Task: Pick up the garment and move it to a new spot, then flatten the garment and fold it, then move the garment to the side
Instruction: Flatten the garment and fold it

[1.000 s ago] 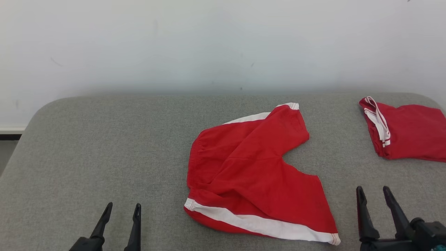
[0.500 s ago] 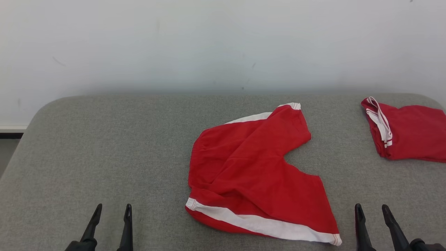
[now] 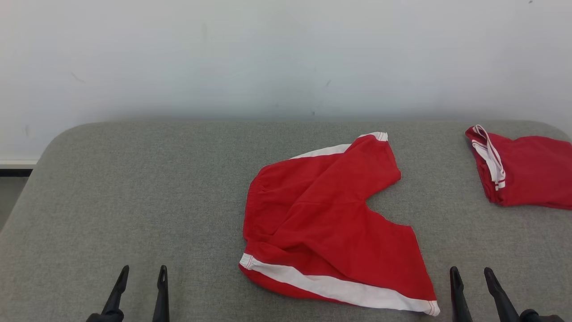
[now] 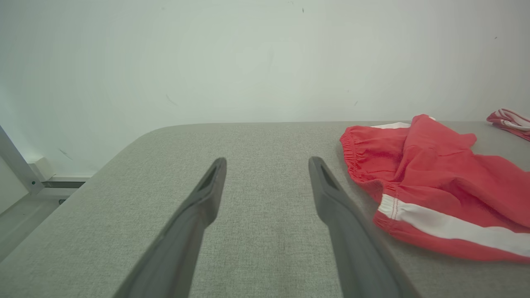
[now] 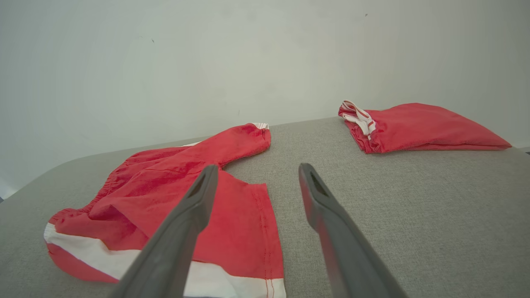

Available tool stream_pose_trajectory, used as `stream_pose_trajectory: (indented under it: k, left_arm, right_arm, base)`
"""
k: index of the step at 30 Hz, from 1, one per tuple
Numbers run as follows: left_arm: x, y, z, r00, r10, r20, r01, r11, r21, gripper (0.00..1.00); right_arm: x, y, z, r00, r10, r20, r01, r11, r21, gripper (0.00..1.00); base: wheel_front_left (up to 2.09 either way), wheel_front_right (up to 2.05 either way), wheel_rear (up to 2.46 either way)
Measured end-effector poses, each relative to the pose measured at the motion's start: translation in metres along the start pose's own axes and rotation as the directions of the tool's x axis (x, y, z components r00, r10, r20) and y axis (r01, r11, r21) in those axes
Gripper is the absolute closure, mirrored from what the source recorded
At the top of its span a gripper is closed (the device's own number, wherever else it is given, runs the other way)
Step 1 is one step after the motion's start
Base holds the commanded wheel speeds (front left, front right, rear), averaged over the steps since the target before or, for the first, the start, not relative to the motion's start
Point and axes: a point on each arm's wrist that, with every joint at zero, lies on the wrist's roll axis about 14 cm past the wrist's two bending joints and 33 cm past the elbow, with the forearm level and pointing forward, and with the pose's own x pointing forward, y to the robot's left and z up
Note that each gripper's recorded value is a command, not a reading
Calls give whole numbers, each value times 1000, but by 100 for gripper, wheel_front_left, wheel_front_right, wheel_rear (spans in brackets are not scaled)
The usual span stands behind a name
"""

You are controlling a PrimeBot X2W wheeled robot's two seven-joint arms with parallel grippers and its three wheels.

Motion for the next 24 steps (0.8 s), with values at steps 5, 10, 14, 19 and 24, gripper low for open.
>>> stream_pose_trajectory:
  k: [5,10,14,19,24]
  left_arm:
    - [1,-9,-1,999,-34,-3,34,999,-13,0]
    - [13,-37,0,989,-150,-12,150,989,-13,0]
    - [28,-68,-12,960,-272,-62,273,962,8,0]
    - [37,-89,-37,917,-368,-155,377,926,27,0]
    - [40,-97,-61,876,-422,-234,437,899,13,0]
  right_arm:
    - [-1,-1,-10,999,-6,-39,7,1000,15,0]
    - [-7,-3,-33,992,-16,-124,19,999,26,0]
    - [-12,-7,-58,977,-22,-211,27,999,22,0]
    - [-10,-10,-80,961,-28,-277,35,999,23,0]
    - [-13,-13,-101,943,-38,-332,50,998,26,0]
  base:
    - [0,0,0]
    - [0,0,0]
    - [0,0,0]
    - [0,0,0]
    - [0,0,0]
